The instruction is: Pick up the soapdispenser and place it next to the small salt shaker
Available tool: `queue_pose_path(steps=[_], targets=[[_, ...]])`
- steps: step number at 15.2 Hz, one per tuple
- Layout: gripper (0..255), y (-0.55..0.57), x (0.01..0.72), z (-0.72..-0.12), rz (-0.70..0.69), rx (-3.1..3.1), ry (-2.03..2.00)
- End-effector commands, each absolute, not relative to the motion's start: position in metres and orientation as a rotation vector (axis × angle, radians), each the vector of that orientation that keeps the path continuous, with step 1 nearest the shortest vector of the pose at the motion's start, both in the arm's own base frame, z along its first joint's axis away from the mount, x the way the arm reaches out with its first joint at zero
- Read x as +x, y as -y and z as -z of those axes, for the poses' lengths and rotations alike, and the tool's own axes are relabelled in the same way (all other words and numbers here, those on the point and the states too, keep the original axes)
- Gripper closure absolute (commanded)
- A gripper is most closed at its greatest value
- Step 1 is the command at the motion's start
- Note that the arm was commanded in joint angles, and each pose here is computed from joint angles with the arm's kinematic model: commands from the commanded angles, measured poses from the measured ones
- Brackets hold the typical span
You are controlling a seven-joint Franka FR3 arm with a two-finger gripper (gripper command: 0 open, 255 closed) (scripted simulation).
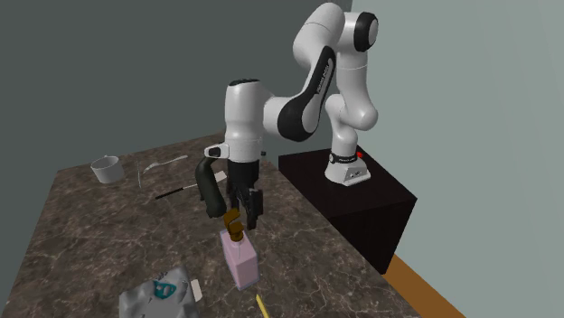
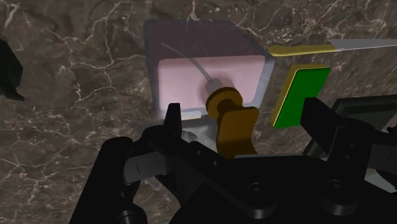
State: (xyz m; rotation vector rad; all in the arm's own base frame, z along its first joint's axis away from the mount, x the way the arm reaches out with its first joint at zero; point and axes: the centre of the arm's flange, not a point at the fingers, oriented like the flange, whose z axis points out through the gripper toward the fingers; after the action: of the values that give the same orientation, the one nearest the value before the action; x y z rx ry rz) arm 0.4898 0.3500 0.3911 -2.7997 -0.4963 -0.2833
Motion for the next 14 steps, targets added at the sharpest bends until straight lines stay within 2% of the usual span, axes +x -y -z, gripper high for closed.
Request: queue_pose_path(steps=[1,10,11,14], targets=[[0,-0.3545,0.4909,-0.3805,0.284,-2.799,0.497],[0,-0.3571,0.4920,-0.3727,0.284,-2.799,0.497],[255,-0.3571,0.4920,-0.3727,0.284,-2.799,0.497],[255,-0.3571,0.4919,-0.3727,0.284,-2.799,0.497]])
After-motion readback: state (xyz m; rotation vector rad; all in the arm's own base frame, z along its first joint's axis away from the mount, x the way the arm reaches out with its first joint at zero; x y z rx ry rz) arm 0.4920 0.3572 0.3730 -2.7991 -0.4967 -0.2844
